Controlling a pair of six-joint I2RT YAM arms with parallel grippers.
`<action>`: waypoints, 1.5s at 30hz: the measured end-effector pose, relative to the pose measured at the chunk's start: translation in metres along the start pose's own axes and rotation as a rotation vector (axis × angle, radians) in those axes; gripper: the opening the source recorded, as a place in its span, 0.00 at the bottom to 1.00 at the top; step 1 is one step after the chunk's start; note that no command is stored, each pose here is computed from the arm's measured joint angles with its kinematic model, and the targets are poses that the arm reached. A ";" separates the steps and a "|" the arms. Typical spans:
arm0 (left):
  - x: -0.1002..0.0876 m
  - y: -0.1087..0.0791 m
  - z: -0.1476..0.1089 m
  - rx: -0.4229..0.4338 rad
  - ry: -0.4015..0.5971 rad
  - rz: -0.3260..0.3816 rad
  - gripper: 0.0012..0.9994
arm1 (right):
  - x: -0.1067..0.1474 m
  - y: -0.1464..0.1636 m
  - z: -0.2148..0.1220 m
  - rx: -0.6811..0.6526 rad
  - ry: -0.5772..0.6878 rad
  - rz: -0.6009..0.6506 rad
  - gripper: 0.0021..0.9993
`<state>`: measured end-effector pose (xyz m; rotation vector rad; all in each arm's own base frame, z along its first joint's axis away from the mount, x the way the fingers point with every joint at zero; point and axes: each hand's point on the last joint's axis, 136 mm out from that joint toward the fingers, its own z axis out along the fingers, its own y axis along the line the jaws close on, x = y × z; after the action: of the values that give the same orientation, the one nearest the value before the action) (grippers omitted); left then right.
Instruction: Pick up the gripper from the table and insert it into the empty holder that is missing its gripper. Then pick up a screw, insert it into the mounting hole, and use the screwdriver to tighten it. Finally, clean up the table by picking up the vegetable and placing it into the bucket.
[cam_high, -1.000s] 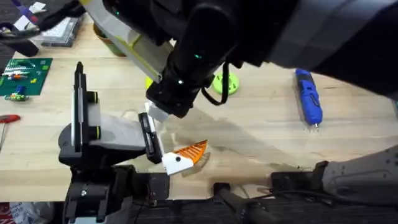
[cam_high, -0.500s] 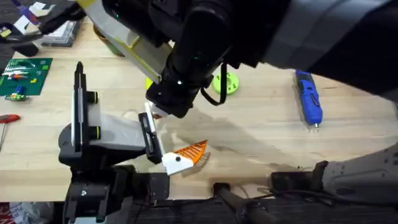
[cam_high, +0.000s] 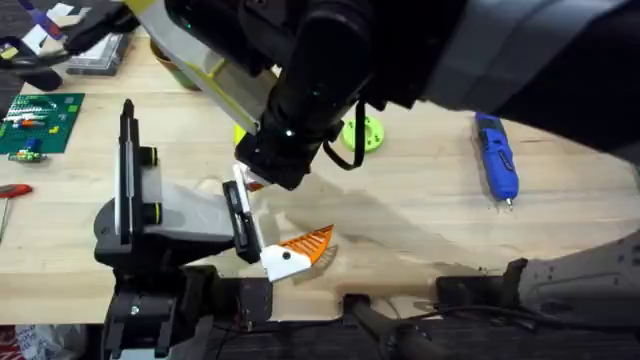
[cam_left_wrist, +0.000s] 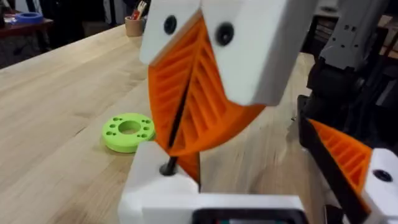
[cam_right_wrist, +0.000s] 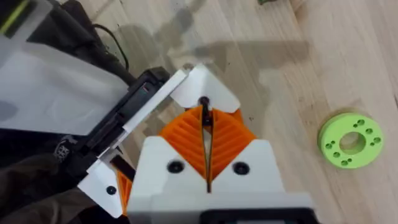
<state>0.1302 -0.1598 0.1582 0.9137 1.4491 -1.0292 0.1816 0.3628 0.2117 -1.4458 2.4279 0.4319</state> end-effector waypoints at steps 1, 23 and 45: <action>0.000 0.000 0.000 0.000 0.000 0.000 0.99 | 0.000 0.000 0.000 0.000 0.002 0.000 0.00; 0.000 0.000 0.000 0.000 0.000 0.000 0.99 | 0.001 0.000 -0.014 0.009 0.013 -0.015 0.00; 0.000 0.000 0.000 0.000 0.000 0.000 0.99 | -0.014 -0.005 -0.014 0.047 0.143 -0.138 0.00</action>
<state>0.1302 -0.1598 0.1582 0.9136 1.4492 -1.0292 0.1914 0.3660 0.2296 -1.6629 2.4071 0.2465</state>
